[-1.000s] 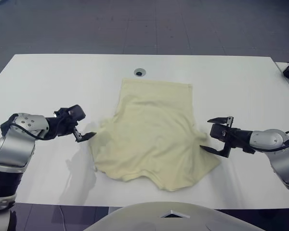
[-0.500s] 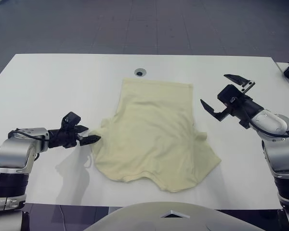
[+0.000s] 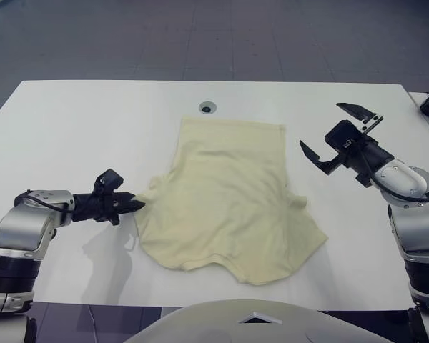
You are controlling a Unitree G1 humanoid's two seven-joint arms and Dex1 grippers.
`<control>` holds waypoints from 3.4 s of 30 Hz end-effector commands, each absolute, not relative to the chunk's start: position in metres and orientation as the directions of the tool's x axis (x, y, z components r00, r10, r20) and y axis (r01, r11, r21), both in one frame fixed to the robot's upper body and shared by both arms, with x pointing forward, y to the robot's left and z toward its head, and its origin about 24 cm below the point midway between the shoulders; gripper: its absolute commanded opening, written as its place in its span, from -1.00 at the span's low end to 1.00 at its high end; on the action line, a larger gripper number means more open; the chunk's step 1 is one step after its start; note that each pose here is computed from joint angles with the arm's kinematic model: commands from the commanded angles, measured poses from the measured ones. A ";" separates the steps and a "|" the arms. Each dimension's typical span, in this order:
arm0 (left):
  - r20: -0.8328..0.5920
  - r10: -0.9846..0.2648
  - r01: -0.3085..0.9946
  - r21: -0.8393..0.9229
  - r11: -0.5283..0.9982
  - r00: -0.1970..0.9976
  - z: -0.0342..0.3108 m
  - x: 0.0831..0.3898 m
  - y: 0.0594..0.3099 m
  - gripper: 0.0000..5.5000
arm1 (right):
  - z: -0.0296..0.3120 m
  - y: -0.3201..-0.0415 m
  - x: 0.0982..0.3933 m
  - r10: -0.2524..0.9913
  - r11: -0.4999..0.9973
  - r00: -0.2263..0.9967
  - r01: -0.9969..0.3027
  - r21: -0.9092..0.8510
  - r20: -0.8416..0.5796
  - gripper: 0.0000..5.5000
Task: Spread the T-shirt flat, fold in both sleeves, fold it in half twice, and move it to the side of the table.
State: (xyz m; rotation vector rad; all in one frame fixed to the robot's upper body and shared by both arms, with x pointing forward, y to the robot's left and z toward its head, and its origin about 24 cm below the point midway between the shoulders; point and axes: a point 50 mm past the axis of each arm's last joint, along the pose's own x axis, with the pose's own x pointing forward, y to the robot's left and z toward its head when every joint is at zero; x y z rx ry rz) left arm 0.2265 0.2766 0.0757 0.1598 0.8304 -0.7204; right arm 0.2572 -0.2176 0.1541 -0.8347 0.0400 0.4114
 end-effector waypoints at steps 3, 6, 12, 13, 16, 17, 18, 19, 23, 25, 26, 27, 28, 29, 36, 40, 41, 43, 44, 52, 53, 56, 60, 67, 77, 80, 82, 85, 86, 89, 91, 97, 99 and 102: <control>-0.765 -0.479 0.617 -0.138 0.775 0.431 0.065 0.223 0.281 -0.82 | 0.155 -0.216 0.261 0.342 0.591 0.921 -0.363 -0.721 -0.183 0.96; -0.764 -0.478 0.619 -0.134 0.774 0.433 0.066 0.224 0.282 -0.99 | 0.152 -0.218 0.262 0.338 0.585 0.922 -0.364 -0.724 -0.191 0.96; -0.755 -0.424 0.581 -0.071 0.811 0.500 0.073 0.239 0.295 -0.99 | 0.153 -0.220 0.265 0.331 0.584 0.925 -0.356 -0.730 -0.187 0.96; -0.755 -0.394 0.559 -0.043 0.828 0.524 0.074 0.243 0.300 -0.99 | 0.153 -0.220 0.265 0.329 0.584 0.926 -0.353 -0.731 -0.185 0.96; -0.750 -0.341 0.526 0.011 0.851 0.567 0.078 0.253 0.311 -0.99 | 0.152 -0.221 0.267 0.321 0.582 0.929 -0.347 -0.735 -0.184 0.96; -0.749 -0.331 0.520 0.021 0.854 0.574 0.079 0.255 0.313 -0.99 | 0.152 -0.222 0.267 0.319 0.582 0.930 -0.345 -0.736 -0.184 0.96; -0.747 -0.329 0.521 0.027 0.853 0.577 0.082 0.256 0.314 -0.99 | 0.153 -0.222 0.267 0.316 0.581 0.931 -0.343 -0.738 -0.184 0.96; -0.745 -0.335 0.528 0.027 0.849 0.577 0.084 0.257 0.313 -0.99 | 0.153 -0.223 0.268 0.314 0.581 0.932 -0.341 -0.739 -0.183 0.96; -0.733 -0.392 0.593 0.020 0.805 0.556 0.095 0.253 0.301 -0.99 | 0.152 -0.222 0.268 0.312 0.582 0.932 -0.340 -0.739 -0.183 0.96; -0.736 -0.409 0.631 0.032 0.775 0.539 0.101 0.249 0.294 -0.99 | 0.150 -0.221 0.266 0.309 0.587 0.933 -0.340 -0.735 -0.185 0.96; -0.739 -0.416 0.650 0.038 0.759 0.530 0.104 0.248 0.291 -0.99 | 0.149 -0.221 0.265 0.307 0.588 0.933 -0.341 -0.733 -0.188 0.96; -0.741 -0.424 0.666 0.043 0.744 0.521 0.107 0.246 0.288 -0.99 | 0.147 -0.221 0.264 0.307 0.590 0.932 -0.344 -0.731 -0.191 0.96; -0.739 -0.434 0.683 0.048 0.729 0.515 0.111 0.246 0.284 -0.99 | 0.146 -0.221 0.263 0.305 0.591 0.933 -0.345 -0.729 -0.194 0.96; -0.733 -0.452 0.702 0.048 0.711 0.508 0.115 0.245 0.280 -0.99 | 0.145 -0.220 0.262 0.305 0.593 0.932 -0.347 -0.727 -0.196 0.96; -0.678 -0.579 0.781 -0.011 0.624 0.453 0.125 0.242 0.245 -0.99 | 0.142 -0.215 0.260 0.309 0.595 0.931 -0.350 -0.723 -0.196 0.96; -0.663 -0.617 0.803 -0.041 0.595 0.424 0.121 0.241 0.229 -0.99 | 0.142 -0.215 0.260 0.309 0.595 0.930 -0.351 -0.723 -0.197 0.96; -0.661 -0.622 0.804 -0.048 0.592 0.419 0.119 0.240 0.226 -0.99 | 0.142 -0.215 0.261 0.312 0.594 0.929 -0.353 -0.723 -0.198 0.96; -0.657 -0.635 0.810 -0.062 0.583 0.406 0.115 0.240 0.219 -0.99 | 0.142 -0.214 0.262 0.316 0.592 0.928 -0.356 -0.723 -0.198 0.96; -0.657 -0.639 0.813 -0.068 0.578 0.400 0.113 0.239 0.217 -0.99 | 0.142 -0.213 0.263 0.319 0.591 0.927 -0.357 -0.723 -0.197 0.96; -0.666 -0.661 0.838 -0.099 0.537 0.346 0.095 0.238 0.195 -0.99 | 0.143 -0.211 0.265 0.332 0.584 0.923 -0.363 -0.726 -0.195 0.96; -0.665 -0.663 0.840 -0.100 0.533 0.342 0.094 0.238 0.193 -0.99 | 0.143 -0.211 0.265 0.331 0.584 0.923 -0.363 -0.726 -0.195 0.96; -0.650 -0.667 0.838 -0.085 0.539 0.363 0.094 0.242 0.186 -0.89 | 0.143 -0.211 0.264 0.332 0.585 0.921 -0.369 -0.722 -0.201 0.96; -0.506 -0.759 0.815 -0.171 0.553 0.409 0.121 0.246 0.180 -0.64 | 0.142 -0.211 0.257 0.354 0.660 0.906 -0.418 -0.624 -0.233 0.96; -0.340 -0.679 0.662 -0.184 0.727 0.651 0.169 0.260 0.224 -0.19 | 0.123 -0.224 0.191 0.463 0.832 0.725 -0.554 -0.033 -0.510 0.96; -0.366 -0.566 0.537 -0.186 0.822 0.739 0.148 0.243 0.227 0.44 | 0.103 -0.226 0.133 0.579 0.763 0.352 -0.551 0.337 -0.735 0.96; -0.364 -0.556 0.526 -0.187 0.829 0.747 0.148 0.242 0.227 0.62 | 0.095 -0.222 0.139 0.582 0.760 0.341 -0.551 0.344 -0.739 0.79; -0.364 -0.561 0.532 -0.187 0.826 0.743 0.147 0.243 0.225 0.75 | 0.088 -0.219 0.139 0.586 0.760 0.336 -0.543 0.357 -0.738 0.66; -0.370 -0.565 0.537 -0.186 0.823 0.737 0.147 0.243 0.224 0.91 | 0.082 -0.214 0.139 0.598 0.755 0.328 -0.538 0.376 -0.732 0.51; -0.373 -0.564 0.536 -0.186 0.824 0.737 0.146 0.243 0.224 0.96 | 0.080 -0.213 0.140 0.599 0.754 0.326 -0.537 0.378 -0.731 0.41; -0.378 -0.568 0.541 -0.186 0.820 0.731 0.146 0.244 0.223 0.96 | 0.077 -0.213 0.138 0.594 0.758 0.326 -0.532 0.377 -0.735 0.25; -0.378 -0.572 0.546 -0.186 0.817 0.728 0.145 0.245 0.222 0.96 | 0.077 -0.214 0.138 0.591 0.761 0.329 -0.531 0.373 -0.737 0.10; -0.382 -0.564 0.537 -0.186 0.823 0.732 0.143 0.241 0.222 0.96 | 0.077 -0.221 0.137 0.561 0.763 0.304 -0.550 0.339 -0.770 -0.25; -0.376 -0.555 0.526 -0.187 0.830 0.742 0.143 0.240 0.224 0.96 | 0.076 -0.223 0.136 0.558 0.759 0.291 -0.558 0.336 -0.777 -0.38; -0.364 -0.545 0.513 -0.191 0.837 0.755 0.144 0.239 0.225 0.96 | 0.076 -0.224 0.138 0.551 0.751 0.276 -0.575 0.323 -0.788 -0.54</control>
